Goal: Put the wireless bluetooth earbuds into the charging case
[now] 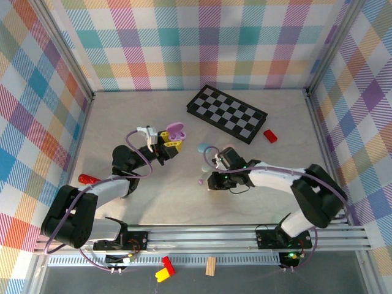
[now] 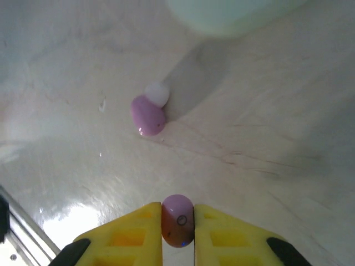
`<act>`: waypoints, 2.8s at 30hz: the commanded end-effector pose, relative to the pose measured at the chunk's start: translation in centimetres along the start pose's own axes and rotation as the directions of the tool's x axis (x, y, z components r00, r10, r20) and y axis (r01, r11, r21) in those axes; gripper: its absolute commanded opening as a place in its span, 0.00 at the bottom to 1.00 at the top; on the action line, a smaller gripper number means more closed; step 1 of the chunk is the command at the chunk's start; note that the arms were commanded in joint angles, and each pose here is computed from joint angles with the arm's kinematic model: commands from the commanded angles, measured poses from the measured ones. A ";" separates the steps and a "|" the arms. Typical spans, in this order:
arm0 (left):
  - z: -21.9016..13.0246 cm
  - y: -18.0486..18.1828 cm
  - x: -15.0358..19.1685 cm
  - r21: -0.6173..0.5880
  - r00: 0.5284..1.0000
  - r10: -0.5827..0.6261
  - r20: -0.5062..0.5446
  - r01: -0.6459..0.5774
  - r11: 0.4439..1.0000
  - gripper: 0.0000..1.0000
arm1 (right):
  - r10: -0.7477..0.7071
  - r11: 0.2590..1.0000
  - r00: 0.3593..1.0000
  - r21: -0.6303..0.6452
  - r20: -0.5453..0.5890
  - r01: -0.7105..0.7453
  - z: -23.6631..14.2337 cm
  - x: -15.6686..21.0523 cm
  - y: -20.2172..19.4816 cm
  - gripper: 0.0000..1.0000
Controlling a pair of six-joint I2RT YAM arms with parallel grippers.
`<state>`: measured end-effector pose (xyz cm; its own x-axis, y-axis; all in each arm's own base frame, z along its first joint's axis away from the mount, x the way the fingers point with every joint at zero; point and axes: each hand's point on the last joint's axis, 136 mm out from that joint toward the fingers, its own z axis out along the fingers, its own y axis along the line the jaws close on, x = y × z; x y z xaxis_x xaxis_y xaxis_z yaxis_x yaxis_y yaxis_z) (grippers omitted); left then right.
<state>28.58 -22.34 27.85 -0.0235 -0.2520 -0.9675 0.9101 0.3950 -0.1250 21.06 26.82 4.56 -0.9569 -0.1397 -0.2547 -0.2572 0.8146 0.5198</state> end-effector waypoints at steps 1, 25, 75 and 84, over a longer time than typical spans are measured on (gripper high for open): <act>-0.7 1.2 -0.1 -0.085 0.992 0.120 0.024 -0.117 0.989 0.32 | 0.108 0.981 0.985 0.147 0.135 -0.128 -2.7 -1.4 -2.2 0.19; 3.4 3.1 9.7 -0.234 0.939 0.275 -0.205 -0.320 0.918 0.30 | 0.172 0.932 0.930 0.252 0.324 -0.260 -12.7 -5.1 -0.2 0.18; 8.0 -3.5 9.2 -0.014 0.985 0.096 -0.142 -0.099 0.995 0.29 | -0.100 0.983 0.956 0.175 0.276 0.052 -11.5 -8.3 4.5 0.16; 7.6 -4.3 9.6 0.027 0.980 0.099 -0.172 -0.096 0.995 0.29 | -0.104 0.987 0.941 0.151 0.321 0.058 -12.2 -9.4 5.4 0.15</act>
<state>28.34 -33.05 19.24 -0.0326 -0.0326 -0.9989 0.8974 0.4391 -0.0436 26.03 24.71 17.37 -0.8658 -0.0530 -0.4977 -0.2520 0.9053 0.3420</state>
